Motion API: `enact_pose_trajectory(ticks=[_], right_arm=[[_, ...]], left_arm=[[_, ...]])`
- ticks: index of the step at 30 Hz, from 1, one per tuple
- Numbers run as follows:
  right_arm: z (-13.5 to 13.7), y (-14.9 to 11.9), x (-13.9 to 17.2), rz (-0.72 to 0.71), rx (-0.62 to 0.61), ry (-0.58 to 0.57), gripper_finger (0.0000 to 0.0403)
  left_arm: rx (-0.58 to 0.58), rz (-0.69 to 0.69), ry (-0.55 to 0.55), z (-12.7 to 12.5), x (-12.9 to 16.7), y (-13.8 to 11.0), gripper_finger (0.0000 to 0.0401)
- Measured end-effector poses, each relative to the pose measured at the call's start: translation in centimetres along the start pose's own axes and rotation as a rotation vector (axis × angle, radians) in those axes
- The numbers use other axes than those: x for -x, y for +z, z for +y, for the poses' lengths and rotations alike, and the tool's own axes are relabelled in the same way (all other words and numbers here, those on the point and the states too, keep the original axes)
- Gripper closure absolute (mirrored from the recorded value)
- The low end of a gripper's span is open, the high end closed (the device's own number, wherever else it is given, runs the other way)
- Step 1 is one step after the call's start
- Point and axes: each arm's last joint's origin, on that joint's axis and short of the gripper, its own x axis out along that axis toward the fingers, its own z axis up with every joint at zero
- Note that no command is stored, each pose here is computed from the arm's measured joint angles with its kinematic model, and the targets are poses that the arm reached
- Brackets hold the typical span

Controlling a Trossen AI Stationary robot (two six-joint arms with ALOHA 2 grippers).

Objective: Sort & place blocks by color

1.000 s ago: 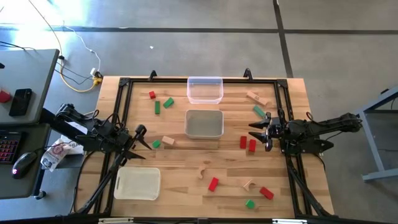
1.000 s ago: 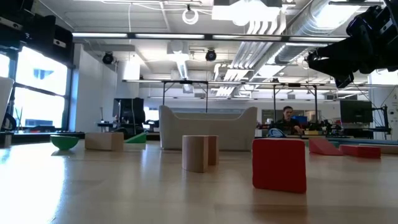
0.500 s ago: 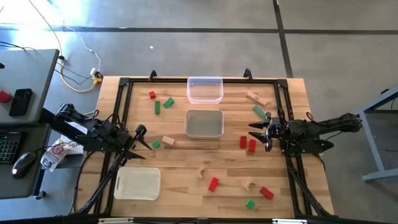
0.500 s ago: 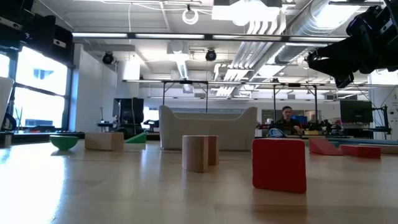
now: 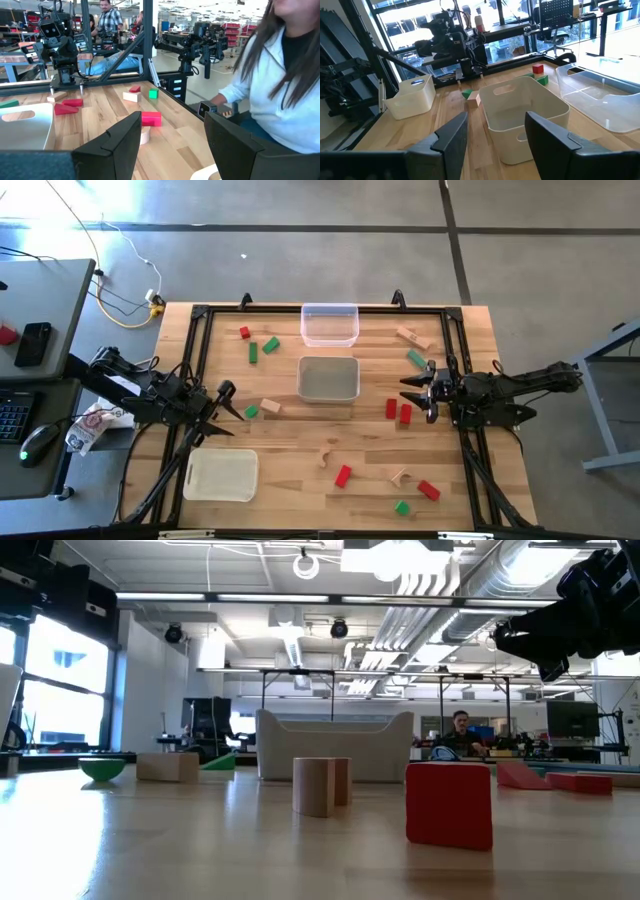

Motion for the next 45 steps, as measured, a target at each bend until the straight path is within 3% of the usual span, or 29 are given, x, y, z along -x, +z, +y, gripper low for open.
enact_pose_trajectory(ticks=[14,20,24,40,45], right_arm=[[0.0,0.01,0.0,0.0,-0.001,0.0,0.0217],[0.33,-0.16,0.03,0.063,-0.459,0.108,0.0217],[0.38,-0.21,0.03,0.085,-0.592,0.122,0.0217],[0.39,-0.2,0.03,0.085,-0.591,0.123,0.0217],[0.39,-0.2,0.03,0.085,-0.591,0.123,0.0217]], left_arm=[[0.0,0.0,0.0,0.0,0.0,0.0,0.0197],[0.0,0.0,0.0,0.0,0.0,-0.01,0.0197],[0.0,0.0,0.0,0.0,0.0,0.0,0.0197],[0.001,0.0,0.0,0.0,0.0,0.0,0.0197],[0.094,-0.033,-0.002,-0.01,0.0,0.31,0.0197]])
